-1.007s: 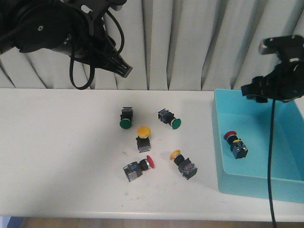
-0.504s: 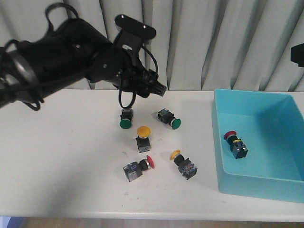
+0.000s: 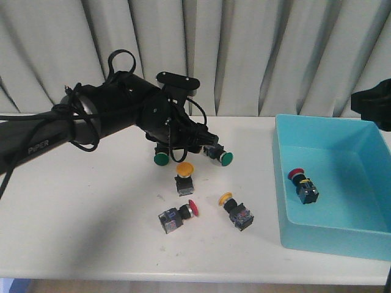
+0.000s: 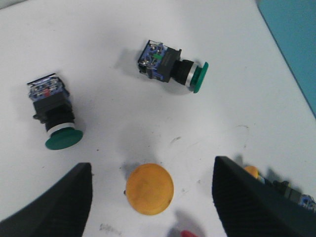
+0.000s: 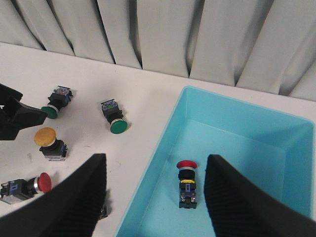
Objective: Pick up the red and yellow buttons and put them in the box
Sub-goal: 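Close the left gripper on the yellow-capped button and lift it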
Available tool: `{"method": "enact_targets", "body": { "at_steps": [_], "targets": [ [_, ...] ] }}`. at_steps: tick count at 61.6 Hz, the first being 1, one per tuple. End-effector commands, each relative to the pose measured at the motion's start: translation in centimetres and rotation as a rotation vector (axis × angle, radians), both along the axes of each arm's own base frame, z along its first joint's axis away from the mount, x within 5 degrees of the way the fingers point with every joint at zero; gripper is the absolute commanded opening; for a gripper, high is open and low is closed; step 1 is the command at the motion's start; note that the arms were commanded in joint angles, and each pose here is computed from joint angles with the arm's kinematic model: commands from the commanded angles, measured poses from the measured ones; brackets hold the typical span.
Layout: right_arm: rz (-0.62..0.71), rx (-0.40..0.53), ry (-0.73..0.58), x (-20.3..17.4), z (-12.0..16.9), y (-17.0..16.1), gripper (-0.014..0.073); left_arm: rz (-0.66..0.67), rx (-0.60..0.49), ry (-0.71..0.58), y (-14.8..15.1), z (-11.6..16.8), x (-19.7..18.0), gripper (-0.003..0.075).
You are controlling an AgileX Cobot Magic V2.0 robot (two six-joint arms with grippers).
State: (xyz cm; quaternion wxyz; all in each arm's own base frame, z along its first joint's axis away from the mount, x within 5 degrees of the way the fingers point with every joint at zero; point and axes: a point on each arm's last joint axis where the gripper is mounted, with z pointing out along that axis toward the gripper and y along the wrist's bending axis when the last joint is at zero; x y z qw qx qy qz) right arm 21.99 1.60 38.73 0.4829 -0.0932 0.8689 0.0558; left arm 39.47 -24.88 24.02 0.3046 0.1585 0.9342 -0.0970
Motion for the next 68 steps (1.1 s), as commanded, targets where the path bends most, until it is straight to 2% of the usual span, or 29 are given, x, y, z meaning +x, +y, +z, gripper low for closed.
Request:
{"method": "enact_targets", "body": {
  "at_steps": [1,10,32,68],
  "targets": [
    [-0.02,0.016,-0.122,0.2,1.0,-0.1,0.0439,-0.009,-0.074,-0.109,-0.2,3.1,0.3,0.0513],
    [-0.012,0.023,-0.125,0.2,0.8,0.0,0.0439,-0.001,-0.061,-0.046,-0.8,2.0,1.4,0.0513],
    [-0.006,0.026,-0.12,0.2,0.8,0.1,0.0439,-0.004,0.087,0.015,-1.2,0.5,3.3,0.0513],
    [-0.007,0.026,-0.123,0.2,0.8,0.1,0.0439,0.001,0.103,0.117,-1.6,-2.3,3.3,0.0513]
  ]
}}
